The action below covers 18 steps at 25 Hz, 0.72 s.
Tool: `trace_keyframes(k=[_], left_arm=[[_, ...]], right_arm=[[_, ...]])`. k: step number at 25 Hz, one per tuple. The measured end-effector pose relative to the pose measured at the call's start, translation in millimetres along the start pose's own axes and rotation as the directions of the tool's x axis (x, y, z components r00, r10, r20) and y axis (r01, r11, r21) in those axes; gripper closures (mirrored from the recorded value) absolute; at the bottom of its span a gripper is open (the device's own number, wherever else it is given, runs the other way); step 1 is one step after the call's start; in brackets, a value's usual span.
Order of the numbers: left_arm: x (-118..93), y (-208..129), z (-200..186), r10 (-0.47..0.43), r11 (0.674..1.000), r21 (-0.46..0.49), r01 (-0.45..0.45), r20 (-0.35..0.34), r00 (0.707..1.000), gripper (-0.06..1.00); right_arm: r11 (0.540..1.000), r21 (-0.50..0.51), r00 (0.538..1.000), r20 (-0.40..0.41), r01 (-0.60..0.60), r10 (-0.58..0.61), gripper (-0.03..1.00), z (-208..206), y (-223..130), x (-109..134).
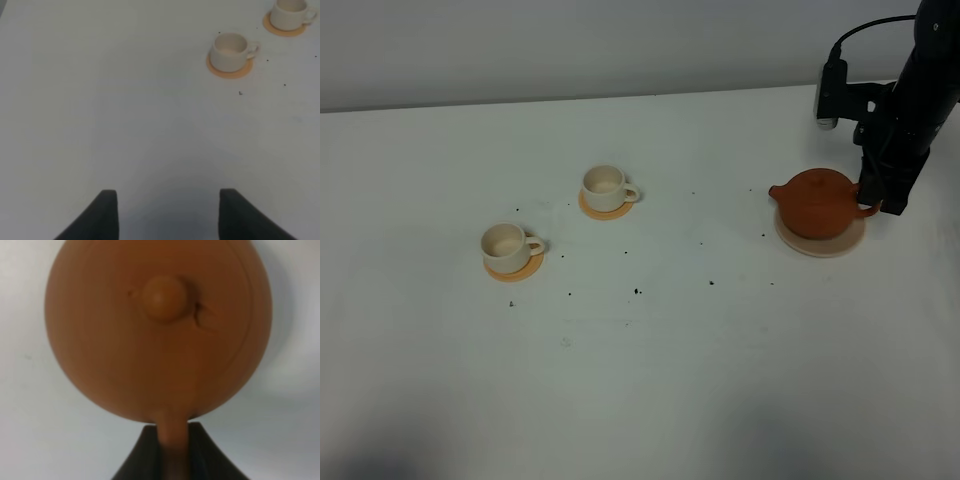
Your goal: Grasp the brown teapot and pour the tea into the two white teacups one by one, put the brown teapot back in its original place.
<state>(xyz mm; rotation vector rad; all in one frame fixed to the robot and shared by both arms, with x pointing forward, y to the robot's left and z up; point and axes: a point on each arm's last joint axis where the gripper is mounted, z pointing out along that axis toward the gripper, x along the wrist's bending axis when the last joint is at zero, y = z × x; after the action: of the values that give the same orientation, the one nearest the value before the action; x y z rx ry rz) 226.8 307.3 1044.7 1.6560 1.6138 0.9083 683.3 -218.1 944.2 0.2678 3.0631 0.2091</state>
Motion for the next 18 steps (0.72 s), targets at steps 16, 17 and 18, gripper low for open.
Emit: trace_keyframes(k=[16, 17, 18], left_arm=[[0, 0, 0, 0.000, 1.000, 0.000, 0.000, 0.000, 1.000, 0.49], [0, 0, 0, 0.000, 1.000, 0.000, 0.000, 0.000, 1.000, 0.49], [0, 0, 0, 0.000, 1.000, 0.000, 0.000, 0.000, 1.000, 0.49]], right_arm=[[0.998, 0.039, 0.998, -0.043, -0.046, 0.048, 0.80, 15, -7, 0], [0.998, 0.040, 0.998, -0.046, -0.049, 0.051, 0.77, 15, -7, 0], [0.998, 0.039, 0.997, -0.047, -0.051, 0.053, 0.73, 15, -7, 0]])
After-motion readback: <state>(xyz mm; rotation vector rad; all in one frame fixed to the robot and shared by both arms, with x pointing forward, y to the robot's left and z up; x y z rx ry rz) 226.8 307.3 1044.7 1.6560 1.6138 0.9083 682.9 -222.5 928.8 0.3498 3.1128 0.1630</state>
